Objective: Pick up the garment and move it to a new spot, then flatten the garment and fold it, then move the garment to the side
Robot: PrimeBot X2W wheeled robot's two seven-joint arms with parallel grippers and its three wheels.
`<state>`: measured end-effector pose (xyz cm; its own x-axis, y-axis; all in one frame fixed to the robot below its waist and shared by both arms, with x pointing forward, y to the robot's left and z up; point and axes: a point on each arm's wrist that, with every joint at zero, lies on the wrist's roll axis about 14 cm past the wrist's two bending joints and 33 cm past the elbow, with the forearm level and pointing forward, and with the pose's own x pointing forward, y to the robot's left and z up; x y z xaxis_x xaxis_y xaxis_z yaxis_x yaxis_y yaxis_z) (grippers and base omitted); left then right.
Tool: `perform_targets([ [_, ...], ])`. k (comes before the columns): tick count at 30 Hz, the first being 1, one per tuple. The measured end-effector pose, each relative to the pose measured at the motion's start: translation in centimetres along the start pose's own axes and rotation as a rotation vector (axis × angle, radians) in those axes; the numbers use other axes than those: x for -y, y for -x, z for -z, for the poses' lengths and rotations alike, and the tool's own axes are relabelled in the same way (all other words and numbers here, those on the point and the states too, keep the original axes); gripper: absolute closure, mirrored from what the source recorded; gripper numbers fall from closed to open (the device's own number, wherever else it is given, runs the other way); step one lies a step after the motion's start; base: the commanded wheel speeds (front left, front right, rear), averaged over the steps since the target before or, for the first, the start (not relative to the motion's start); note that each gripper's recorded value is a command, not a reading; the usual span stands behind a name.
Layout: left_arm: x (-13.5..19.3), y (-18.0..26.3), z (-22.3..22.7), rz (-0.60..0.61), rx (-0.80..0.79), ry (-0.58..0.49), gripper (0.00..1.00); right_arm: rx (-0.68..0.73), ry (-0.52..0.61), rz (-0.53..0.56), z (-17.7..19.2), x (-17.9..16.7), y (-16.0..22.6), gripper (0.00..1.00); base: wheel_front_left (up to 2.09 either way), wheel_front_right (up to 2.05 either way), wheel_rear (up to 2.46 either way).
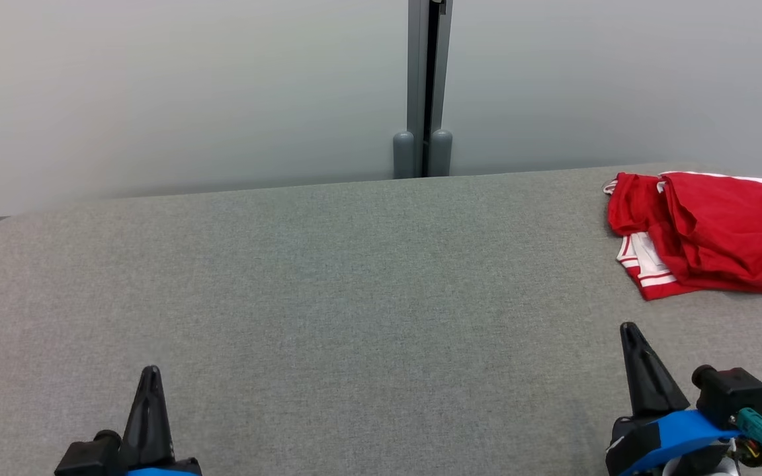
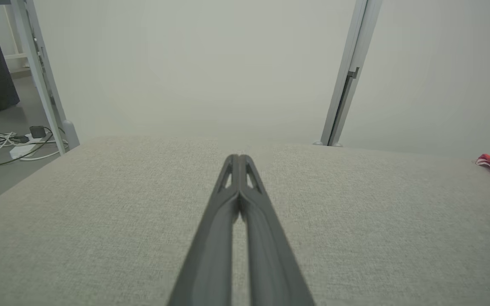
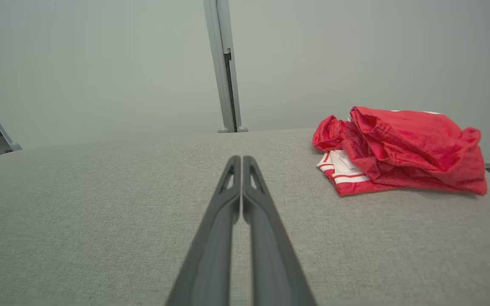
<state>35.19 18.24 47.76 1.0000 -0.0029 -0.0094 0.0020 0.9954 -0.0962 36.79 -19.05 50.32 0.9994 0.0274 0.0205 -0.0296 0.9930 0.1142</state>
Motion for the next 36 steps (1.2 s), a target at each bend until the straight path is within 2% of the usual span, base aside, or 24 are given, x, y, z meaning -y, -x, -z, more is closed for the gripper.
perform_targets([
  [8,-0.8,0.4,1.4,-0.042,-0.063,0.125,1.0,-0.04,-0.126,0.03,1.1,0.5,0.2,1.0,0.0,0.0,0.0],
  [36,-1.5,-0.8,0.9,-0.1,-0.076,0.593,1.0,-0.047,-0.588,0.091,1.3,1.3,0.0,1.0,0.0,0.0,0.0],
])
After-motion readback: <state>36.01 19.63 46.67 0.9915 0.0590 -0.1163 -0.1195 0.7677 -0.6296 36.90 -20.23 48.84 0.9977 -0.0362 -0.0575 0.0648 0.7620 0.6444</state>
